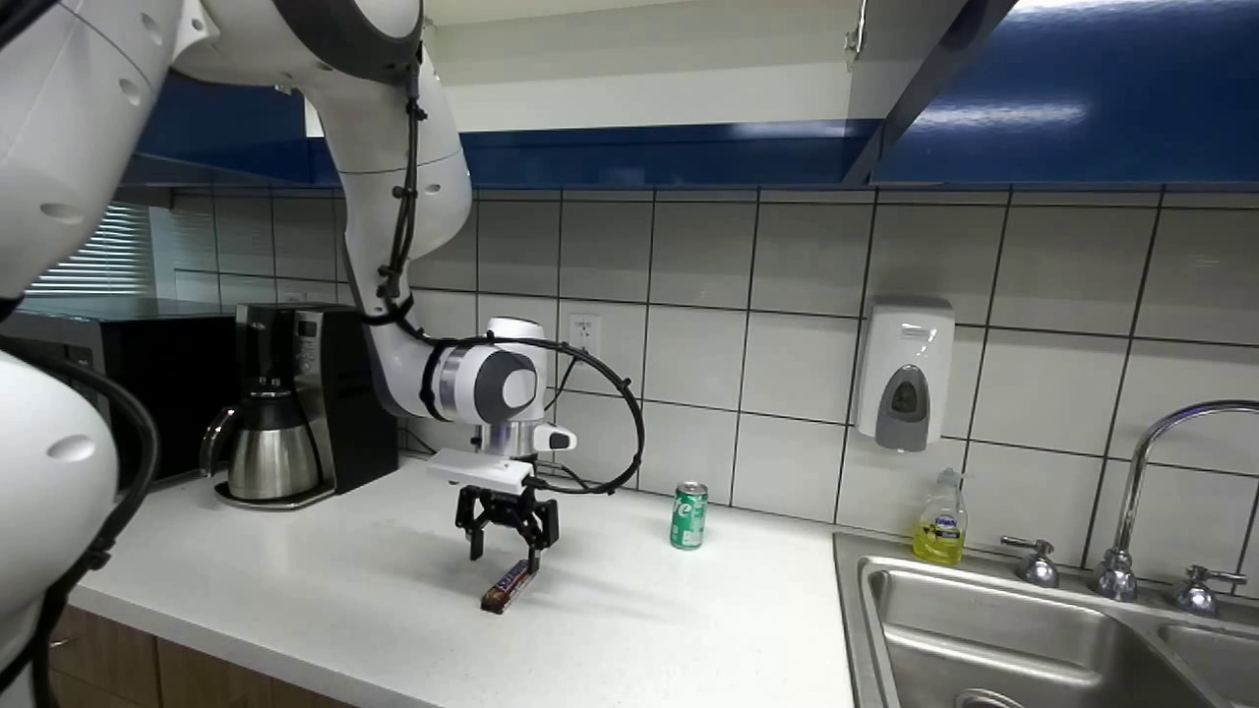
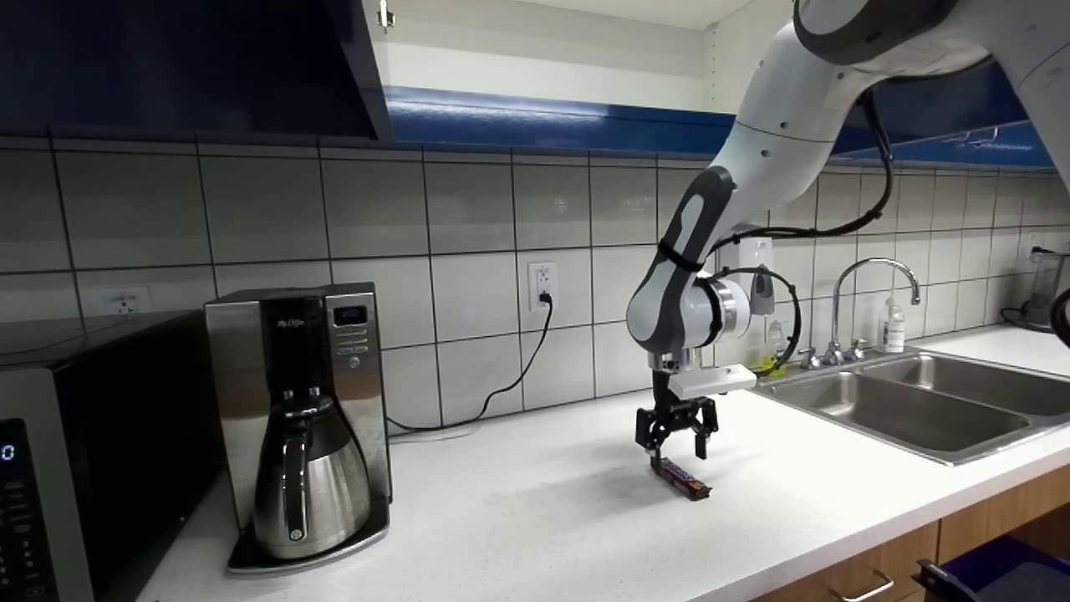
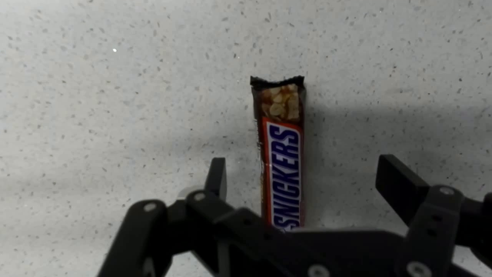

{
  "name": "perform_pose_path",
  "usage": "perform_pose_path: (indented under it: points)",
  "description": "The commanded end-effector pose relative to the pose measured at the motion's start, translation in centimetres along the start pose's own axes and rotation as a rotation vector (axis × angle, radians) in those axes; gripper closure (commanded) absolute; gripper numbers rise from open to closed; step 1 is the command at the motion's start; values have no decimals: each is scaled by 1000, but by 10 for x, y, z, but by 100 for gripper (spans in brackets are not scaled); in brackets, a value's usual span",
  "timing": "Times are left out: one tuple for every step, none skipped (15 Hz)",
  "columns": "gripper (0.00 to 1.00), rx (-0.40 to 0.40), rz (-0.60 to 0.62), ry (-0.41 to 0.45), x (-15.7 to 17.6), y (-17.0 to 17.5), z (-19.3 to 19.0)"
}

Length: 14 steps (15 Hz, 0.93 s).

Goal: Put the purple snack inside the upper cabinet.

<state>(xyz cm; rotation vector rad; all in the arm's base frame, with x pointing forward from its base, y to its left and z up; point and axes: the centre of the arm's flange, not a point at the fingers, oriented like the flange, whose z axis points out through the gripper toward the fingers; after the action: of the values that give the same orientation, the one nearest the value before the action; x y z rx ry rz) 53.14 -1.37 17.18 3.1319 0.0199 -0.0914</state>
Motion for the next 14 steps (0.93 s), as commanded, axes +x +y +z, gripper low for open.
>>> perform_pose_path:
  points:
    - [0, -22, -1, -1, 11, 1, 8]
    - [0, -21, -1, -4, 11, 1, 10]
    - [0, -22, 0, -5, 13, 1, 13]
    - [0, -22, 1, -8, 14, 1, 15]
    - [0, -23, 2, -10, 15, 1, 17]
    - [0, -23, 2, -13, 16, 1, 19]
    - [0, -24, 2, -15, 17, 1, 21]
    - [0, -25, 2, -17, 18, 1, 22]
    - [0, -26, 1, -19, 18, 0, 24]
    - [0, -27, 1, -20, 19, 0, 25]
    - [0, -28, 1, -21, 20, 0, 26]
    - [0, -28, 0, -22, 21, -1, 27]
    - [0, -29, 0, -23, 21, -1, 28]
    - [0, -30, 0, -24, 22, -1, 29]
